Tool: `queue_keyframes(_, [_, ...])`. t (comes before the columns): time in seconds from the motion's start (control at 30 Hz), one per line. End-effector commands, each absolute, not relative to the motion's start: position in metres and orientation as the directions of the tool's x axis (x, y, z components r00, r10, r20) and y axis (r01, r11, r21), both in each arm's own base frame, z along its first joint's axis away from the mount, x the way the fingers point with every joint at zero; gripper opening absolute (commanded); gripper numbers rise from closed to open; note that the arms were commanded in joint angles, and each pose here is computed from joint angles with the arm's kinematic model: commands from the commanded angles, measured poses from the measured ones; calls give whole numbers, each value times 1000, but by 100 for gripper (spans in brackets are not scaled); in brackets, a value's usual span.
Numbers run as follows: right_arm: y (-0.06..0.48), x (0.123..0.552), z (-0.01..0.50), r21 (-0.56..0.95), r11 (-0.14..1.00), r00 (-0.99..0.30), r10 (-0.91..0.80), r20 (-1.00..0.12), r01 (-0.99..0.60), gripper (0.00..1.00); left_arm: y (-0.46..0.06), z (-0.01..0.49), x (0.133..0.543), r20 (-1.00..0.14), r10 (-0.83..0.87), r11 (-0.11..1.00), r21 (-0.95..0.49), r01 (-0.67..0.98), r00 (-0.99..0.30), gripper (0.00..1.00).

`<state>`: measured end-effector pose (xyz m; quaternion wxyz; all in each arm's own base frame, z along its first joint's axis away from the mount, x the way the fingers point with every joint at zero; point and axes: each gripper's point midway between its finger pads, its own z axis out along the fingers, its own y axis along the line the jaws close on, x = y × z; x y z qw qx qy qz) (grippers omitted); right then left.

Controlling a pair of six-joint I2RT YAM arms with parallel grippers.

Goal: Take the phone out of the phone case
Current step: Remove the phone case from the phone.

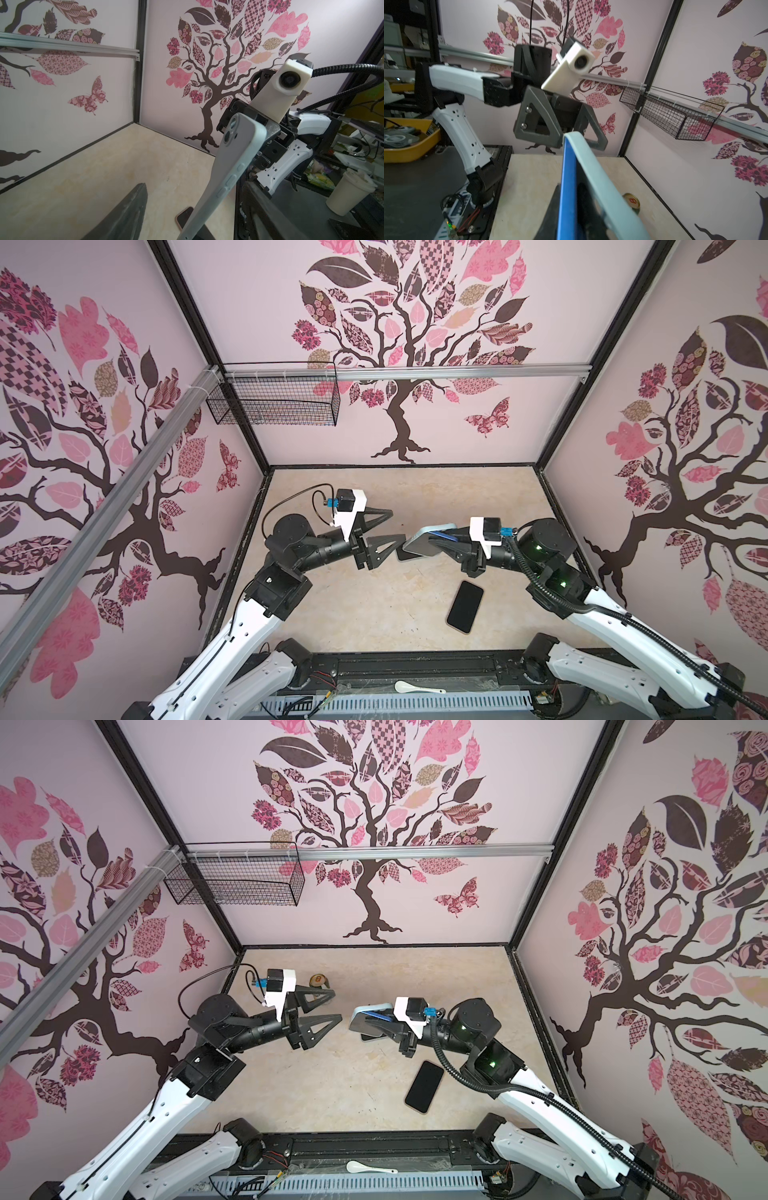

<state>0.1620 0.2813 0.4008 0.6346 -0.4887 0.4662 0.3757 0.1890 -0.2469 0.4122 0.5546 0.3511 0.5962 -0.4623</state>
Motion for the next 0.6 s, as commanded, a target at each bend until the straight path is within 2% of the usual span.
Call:
queue_keyframes(0.0, [278,168,384,-455,244,439,-121,-890,-856,0,-244,394,183,-986,56,332,-131,934,-158,78])
queue_keyframes(0.17, [284,179,356,-497,202,455,-224,-862,-844,0,-252,381,182,-962,188,282,-141,949,-199,78])
queue_keyframes(0.33, [288,182,347,-449,196,403,-235,-885,-872,0,-260,376,186,-942,239,252,-174,952,-236,78])
queue_keyframes(0.57, [290,192,328,-501,209,442,-272,-855,-840,0,-272,366,195,-914,298,232,-213,949,-277,76])
